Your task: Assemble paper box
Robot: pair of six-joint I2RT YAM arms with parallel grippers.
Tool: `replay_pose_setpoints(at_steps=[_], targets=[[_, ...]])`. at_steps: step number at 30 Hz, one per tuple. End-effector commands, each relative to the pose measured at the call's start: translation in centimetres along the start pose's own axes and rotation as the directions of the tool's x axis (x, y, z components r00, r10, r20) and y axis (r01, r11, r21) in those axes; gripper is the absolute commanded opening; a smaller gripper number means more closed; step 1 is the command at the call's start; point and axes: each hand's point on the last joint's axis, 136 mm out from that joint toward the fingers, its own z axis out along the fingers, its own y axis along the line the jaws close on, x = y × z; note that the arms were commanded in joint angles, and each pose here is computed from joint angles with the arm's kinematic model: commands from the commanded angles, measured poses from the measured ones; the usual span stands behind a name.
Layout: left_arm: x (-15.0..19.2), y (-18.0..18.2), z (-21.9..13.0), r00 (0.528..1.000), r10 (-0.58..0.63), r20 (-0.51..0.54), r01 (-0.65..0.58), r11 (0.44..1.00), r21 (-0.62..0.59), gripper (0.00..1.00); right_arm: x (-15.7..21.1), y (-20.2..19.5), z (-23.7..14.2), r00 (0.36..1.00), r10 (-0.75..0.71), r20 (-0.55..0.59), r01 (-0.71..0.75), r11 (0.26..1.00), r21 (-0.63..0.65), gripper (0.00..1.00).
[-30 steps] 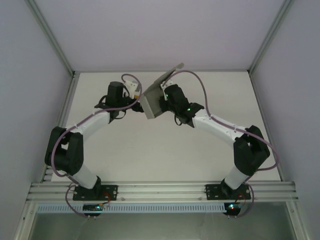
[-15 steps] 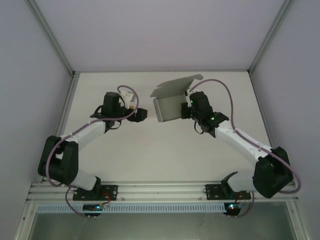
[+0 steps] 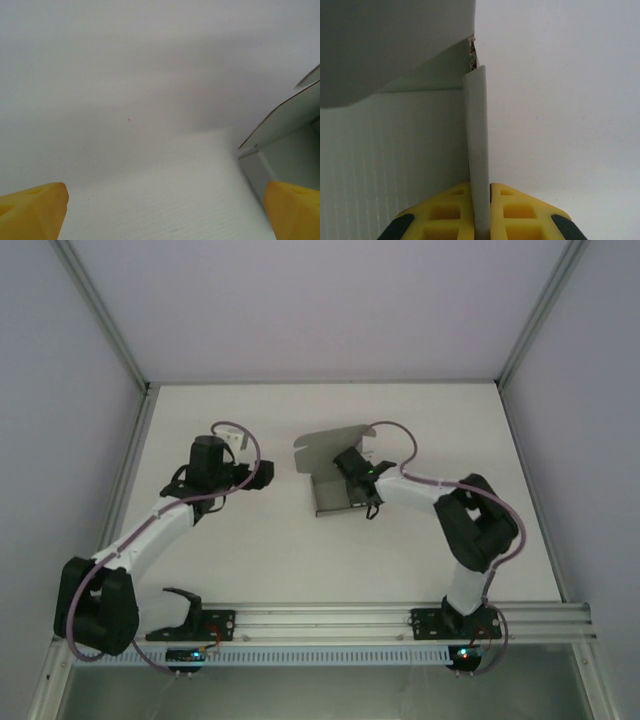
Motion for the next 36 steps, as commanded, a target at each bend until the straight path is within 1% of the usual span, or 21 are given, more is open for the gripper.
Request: replay_pose_setpoints(at_steps=[1, 4, 5, 8, 10, 14, 18, 21, 24, 28, 30, 31, 32, 33, 35, 36], targets=[[-0.2, 0.5, -0.9, 1.0, -0.009, 0.023, 0.009, 1.0, -0.026, 0.99, 0.2, -1.0, -0.1, 0.999, 0.043, -0.013, -0.041, 0.992, 0.118, 0.02], [-0.4, 0.4, -1.1, 1.0, -0.003, 0.031, 0.003, 1.0, -0.022, 1.0, 1.2, -0.6, 0.8, 0.998, 0.053, -0.04, -0.049, 0.992, 0.114, 0.07], [-0.4, 0.3, -1.1, 1.0, -0.002, 0.031, 0.003, 1.0, -0.02, 1.0, 1.5, -0.4, 0.9, 0.997, 0.058, -0.049, -0.053, 0.994, 0.1, 0.12], [-0.7, 0.1, -1.1, 0.999, -0.004, 0.034, 0.005, 1.0, -0.008, 1.0, 1.5, -0.4, 0.4, 0.997, 0.072, -0.038, -0.069, 0.994, 0.082, 0.33], [-0.9, -0.2, -1.0, 0.999, -0.007, 0.037, 0.006, 1.0, 0.011, 1.0, 0.9, -0.4, -0.5, 0.997, 0.081, -0.012, -0.08, 0.995, 0.06, 0.4], [-1.1, -0.9, -0.7, 0.999, -0.009, 0.039, 0.007, 0.999, 0.05, 1.0, -0.2, -0.6, -2.6, 0.995, 0.098, 0.037, -0.098, 0.995, 0.014, 0.6], [-1.4, -1.2, -0.4, 0.999, -0.006, 0.036, 0.004, 0.998, 0.067, 1.0, -1.0, -0.9, -4.4, 0.992, 0.095, 0.08, -0.093, 0.995, -0.027, 0.74], [-1.6, -1.5, -0.2, 0.999, -0.002, 0.037, -0.001, 0.997, 0.081, 0.99, -1.3, -0.7, -5.4, 0.99, 0.099, 0.103, -0.09, 0.992, -0.086, 0.79], [-1.5, -1.6, 0.1, 1.0, 0.002, 0.031, -0.005, 0.996, 0.091, 1.0, -1.8, -0.7, -6.3, 0.985, 0.103, 0.135, -0.085, 0.987, -0.133, 0.81], [-1.4, -1.9, 0.6, 1.0, 0.008, 0.011, -0.009, 0.994, 0.111, 1.0, -2.9, -2.2, -7.6, 0.979, 0.099, 0.181, -0.068, 0.983, -0.169, 0.82], [-1.3, -2.1, 0.8, 1.0, 0.002, 0.006, -0.003, 0.992, 0.123, 1.0, -3.3, -2.9, -8.2, 0.973, 0.097, 0.21, -0.057, 0.98, -0.189, 0.85], [-1.2, -2.5, 0.9, 1.0, 0.009, 0.002, -0.009, 0.99, 0.141, 1.0, -3.4, -3.3, -8.5, 0.97, 0.097, 0.223, -0.052, 0.979, -0.197, 0.89], [-1.2, -3.0, 1.0, 1.0, 0.023, 0.002, -0.023, 0.987, 0.161, 1.0, -3.6, -3.6, -8.6, 0.967, 0.093, 0.238, -0.042, 0.977, -0.211, 0.89], [-1.3, -3.7, 1.1, 0.999, 0.05, 0.006, -0.05, 0.98, 0.191, 1.0, -3.9, -3.5, -8.9, 0.963, 0.072, 0.258, -0.007, 0.969, -0.246, 0.87], [-1.6, -5.7, 1.4, 0.992, 0.127, 0.026, -0.129, 0.955, 0.267, 1.0, -4.3, -2.0, -9.6, 0.948, -0.016, 0.319, 0.142, 0.915, -0.378, 0.86], [-1.8, -6.4, 1.6, 0.987, 0.155, 0.034, -0.158, 0.94, 0.302, 0.99, -4.9, -2.0, -9.8, 0.94, -0.015, 0.342, 0.164, 0.896, -0.412, 0.82]])
